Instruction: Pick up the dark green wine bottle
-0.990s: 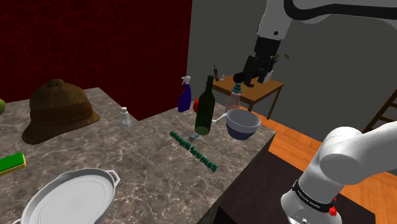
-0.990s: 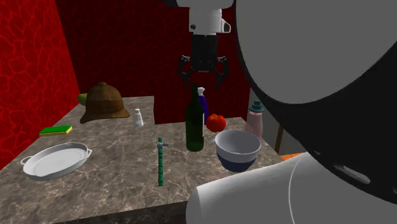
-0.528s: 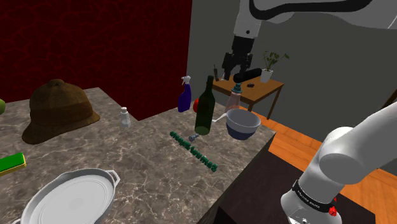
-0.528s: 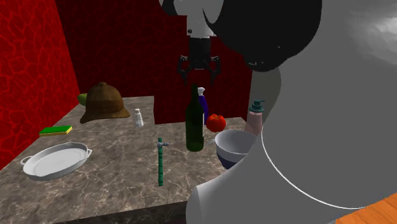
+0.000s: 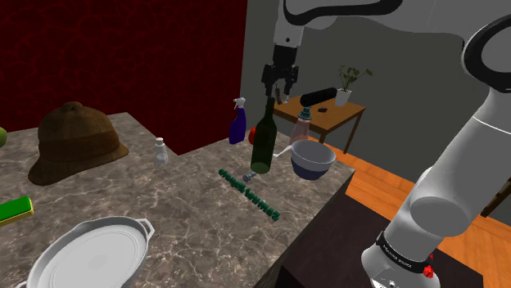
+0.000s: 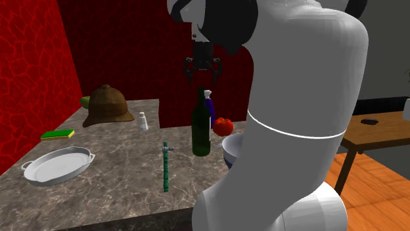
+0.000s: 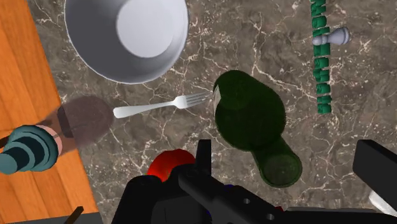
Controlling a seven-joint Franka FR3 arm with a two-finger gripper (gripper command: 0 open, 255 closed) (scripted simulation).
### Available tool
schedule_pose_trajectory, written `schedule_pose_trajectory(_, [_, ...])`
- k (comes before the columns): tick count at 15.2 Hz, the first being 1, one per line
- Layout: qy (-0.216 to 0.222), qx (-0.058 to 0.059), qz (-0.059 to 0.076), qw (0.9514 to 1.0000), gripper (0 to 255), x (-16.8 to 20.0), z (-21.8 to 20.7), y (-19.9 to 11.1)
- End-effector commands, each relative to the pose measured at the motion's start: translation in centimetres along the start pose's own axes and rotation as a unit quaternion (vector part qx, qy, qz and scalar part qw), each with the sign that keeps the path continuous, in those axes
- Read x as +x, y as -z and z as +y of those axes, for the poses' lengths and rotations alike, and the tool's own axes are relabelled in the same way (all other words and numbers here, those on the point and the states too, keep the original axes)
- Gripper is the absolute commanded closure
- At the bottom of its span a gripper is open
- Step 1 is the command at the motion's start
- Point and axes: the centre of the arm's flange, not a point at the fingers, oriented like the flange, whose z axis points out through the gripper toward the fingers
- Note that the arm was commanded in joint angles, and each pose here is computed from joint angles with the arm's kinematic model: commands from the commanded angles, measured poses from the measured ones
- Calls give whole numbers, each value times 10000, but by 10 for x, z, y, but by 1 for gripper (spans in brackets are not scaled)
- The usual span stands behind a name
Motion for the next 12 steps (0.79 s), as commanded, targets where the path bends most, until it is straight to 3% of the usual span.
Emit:
schedule_pose_trajectory(1, [-3,1,-33,10000,0,29,-7,-1])
schedule_pose_trajectory(11, [-3,1,-38,10000,0,33,-6,-42])
schedule_pose_trajectory(12, [-3,1,-38,10000,255,33,-6,-42])
